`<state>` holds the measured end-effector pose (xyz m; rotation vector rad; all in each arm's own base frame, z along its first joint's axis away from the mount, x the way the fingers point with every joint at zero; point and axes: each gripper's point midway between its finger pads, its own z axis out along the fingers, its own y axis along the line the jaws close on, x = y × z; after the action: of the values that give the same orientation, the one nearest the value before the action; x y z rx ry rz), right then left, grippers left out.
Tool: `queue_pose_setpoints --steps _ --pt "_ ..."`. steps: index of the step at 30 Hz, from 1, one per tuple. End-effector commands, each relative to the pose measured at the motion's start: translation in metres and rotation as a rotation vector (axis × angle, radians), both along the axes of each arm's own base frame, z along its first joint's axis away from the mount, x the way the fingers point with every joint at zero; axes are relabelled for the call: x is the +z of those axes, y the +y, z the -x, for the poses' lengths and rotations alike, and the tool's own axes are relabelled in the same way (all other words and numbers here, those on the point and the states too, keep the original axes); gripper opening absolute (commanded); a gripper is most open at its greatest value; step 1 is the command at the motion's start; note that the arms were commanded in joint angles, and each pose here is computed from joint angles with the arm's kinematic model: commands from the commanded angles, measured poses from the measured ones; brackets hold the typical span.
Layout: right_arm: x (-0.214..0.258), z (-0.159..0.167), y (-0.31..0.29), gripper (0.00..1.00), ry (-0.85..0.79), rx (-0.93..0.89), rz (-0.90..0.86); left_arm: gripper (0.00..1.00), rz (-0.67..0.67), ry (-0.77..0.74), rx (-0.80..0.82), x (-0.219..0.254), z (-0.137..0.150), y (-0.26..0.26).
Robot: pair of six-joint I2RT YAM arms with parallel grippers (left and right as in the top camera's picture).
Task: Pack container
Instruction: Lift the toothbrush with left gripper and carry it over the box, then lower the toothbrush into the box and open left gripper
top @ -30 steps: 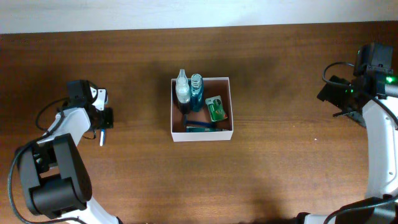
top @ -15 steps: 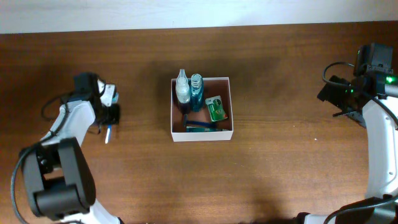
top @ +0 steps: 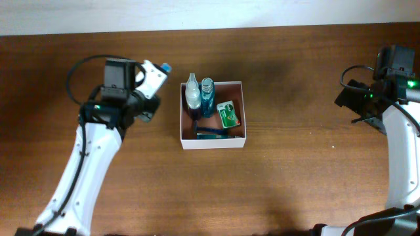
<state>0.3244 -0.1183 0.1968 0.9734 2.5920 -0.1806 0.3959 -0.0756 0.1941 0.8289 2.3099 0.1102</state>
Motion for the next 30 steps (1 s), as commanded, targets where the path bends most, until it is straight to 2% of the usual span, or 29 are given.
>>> queue_pose_setpoints --steps 1,8,12,19,28,30 --pt "0.001 0.0 -0.003 0.99 -0.001 -0.013 0.01 0.0 -0.066 -0.102 -0.185 0.032 0.011 -0.029" --pt "0.001 0.0 -0.003 0.99 -0.001 -0.014 0.01 0.0 -0.082 -0.153 -0.503 0.04 0.042 -0.102" --pt "0.001 0.0 -0.003 0.99 -0.001 -0.013 0.01 0.0 -0.089 -0.161 -0.627 0.035 0.055 -0.134" --pt "0.001 0.0 -0.003 0.99 -0.001 -0.013 0.01 0.0 -0.095 -0.116 -0.695 0.004 0.052 -0.166" --pt "0.001 0.0 -0.003 0.99 -0.001 -0.013 0.01 0.01 -0.117 -0.024 -0.7 -0.04 0.042 -0.173" --pt "0.001 0.0 -0.004 0.99 -0.002 -0.013 0.01 0.11 -0.118 -0.021 -0.699 -0.042 0.04 -0.173"
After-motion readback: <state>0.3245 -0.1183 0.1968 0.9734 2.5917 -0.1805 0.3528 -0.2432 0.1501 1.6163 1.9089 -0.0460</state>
